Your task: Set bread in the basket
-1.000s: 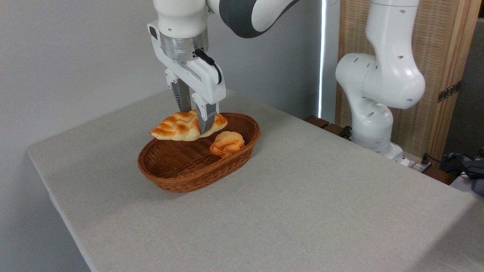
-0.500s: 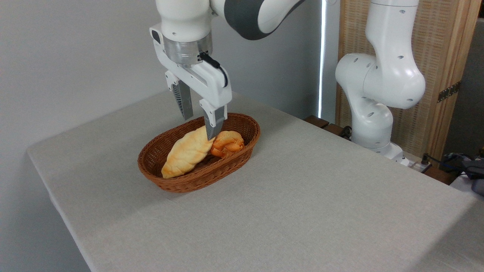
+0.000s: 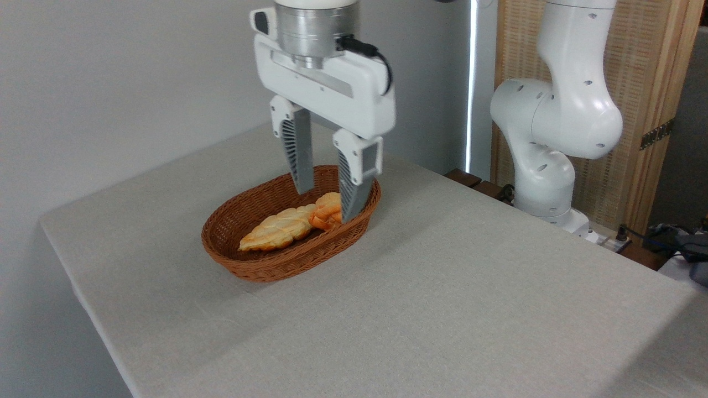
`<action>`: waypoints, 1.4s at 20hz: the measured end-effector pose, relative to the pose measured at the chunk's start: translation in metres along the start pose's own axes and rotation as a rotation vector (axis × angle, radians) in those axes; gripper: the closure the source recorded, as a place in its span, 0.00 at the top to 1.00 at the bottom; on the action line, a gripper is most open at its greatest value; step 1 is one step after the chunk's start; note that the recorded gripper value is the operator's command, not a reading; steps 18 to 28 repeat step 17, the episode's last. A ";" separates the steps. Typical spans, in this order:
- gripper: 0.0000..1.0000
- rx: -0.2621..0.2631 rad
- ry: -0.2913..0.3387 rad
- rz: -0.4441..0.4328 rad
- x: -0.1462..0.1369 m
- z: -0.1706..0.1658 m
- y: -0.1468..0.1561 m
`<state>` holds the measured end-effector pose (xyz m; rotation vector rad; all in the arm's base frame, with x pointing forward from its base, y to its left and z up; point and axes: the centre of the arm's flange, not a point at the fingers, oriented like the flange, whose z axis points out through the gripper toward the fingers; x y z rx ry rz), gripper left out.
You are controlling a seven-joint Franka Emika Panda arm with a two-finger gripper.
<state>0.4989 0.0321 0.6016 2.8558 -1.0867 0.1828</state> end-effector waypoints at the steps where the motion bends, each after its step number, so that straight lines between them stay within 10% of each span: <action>1: 1.00 0.001 0.005 0.006 -0.008 -0.002 -0.009; 28: 1.00 -0.031 -0.039 -0.068 0.010 0.011 0.003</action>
